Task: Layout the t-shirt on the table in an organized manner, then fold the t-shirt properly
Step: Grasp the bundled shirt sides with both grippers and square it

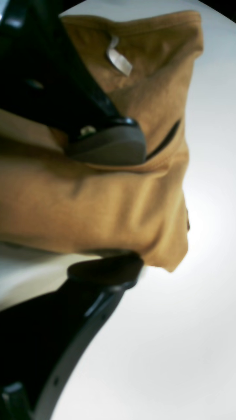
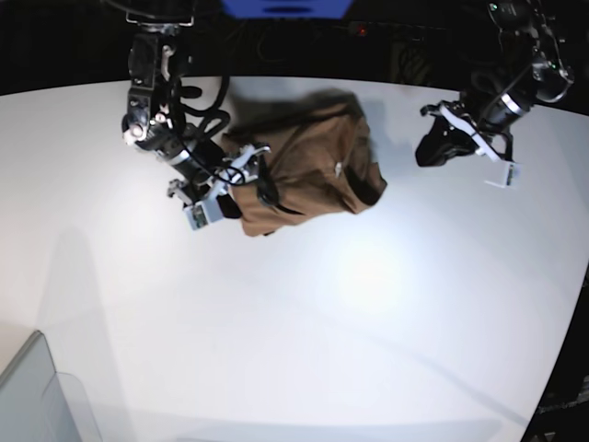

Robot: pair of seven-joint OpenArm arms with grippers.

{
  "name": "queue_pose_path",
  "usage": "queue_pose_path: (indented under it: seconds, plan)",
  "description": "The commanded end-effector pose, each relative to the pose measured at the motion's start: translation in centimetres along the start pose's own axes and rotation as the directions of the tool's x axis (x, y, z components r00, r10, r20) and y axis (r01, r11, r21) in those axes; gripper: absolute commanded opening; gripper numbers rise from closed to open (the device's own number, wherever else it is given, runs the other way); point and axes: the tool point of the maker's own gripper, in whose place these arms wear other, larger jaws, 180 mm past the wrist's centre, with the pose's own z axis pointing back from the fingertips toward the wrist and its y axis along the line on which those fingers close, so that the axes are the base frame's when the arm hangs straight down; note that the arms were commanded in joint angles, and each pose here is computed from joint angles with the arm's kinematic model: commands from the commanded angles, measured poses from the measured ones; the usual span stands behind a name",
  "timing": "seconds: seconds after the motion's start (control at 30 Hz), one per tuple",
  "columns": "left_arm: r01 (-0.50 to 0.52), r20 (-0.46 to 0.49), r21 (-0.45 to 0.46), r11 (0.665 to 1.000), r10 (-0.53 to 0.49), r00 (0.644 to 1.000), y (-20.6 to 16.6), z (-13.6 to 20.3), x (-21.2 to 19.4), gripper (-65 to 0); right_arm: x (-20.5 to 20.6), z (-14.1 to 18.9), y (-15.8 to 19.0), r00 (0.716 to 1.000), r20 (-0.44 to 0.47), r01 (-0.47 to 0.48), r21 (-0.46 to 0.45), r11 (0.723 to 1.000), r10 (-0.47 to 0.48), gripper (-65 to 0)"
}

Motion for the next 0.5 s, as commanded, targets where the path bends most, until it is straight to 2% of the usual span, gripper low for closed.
queue_pose_path:
  seconds: [0.0,0.07,0.13,0.3,0.4,0.47]
  plan:
    - [0.01,0.037,-0.036,0.999,-0.009,0.999,-1.0,0.3,1.2,-63.5,2.6,0.5,0.2,0.996,0.083,-0.023,0.007,1.0,0.022,-21.8]
    - [-0.012,0.056,-0.077,0.997,0.017,0.998,-1.8,0.4,1.6,-58.5,3.2,1.4,0.5,0.994,0.106,-0.04,-0.006,0.999,0.04,-21.7]
    - [-0.03,0.066,-0.097,0.995,0.036,0.997,-2.1,0.2,1.7,-49.4,4.3,2.4,0.9,0.988,0.136,-0.066,-0.015,0.998,0.068,-21.7]
    - [-0.1,0.063,-0.102,0.99,0.107,0.992,-2.1,-1.0,0.7,-17.7,5.8,3.9,1.4,0.979,0.171,-0.107,-0.037,0.994,0.112,-21.6]
    - [-0.159,0.01,-0.143,0.977,0.162,0.987,-2.6,-3.1,-1.0,-2.5,5.5,4.4,1.4,0.98,0.164,-0.11,-0.042,0.993,0.116,-21.6]
    - [-0.182,-0.028,-0.172,0.968,0.18,0.983,-3.2,-4.4,-1.8,0.0,5.0,4.7,1.6,0.981,0.156,-0.107,-0.043,0.993,0.112,-21.6]
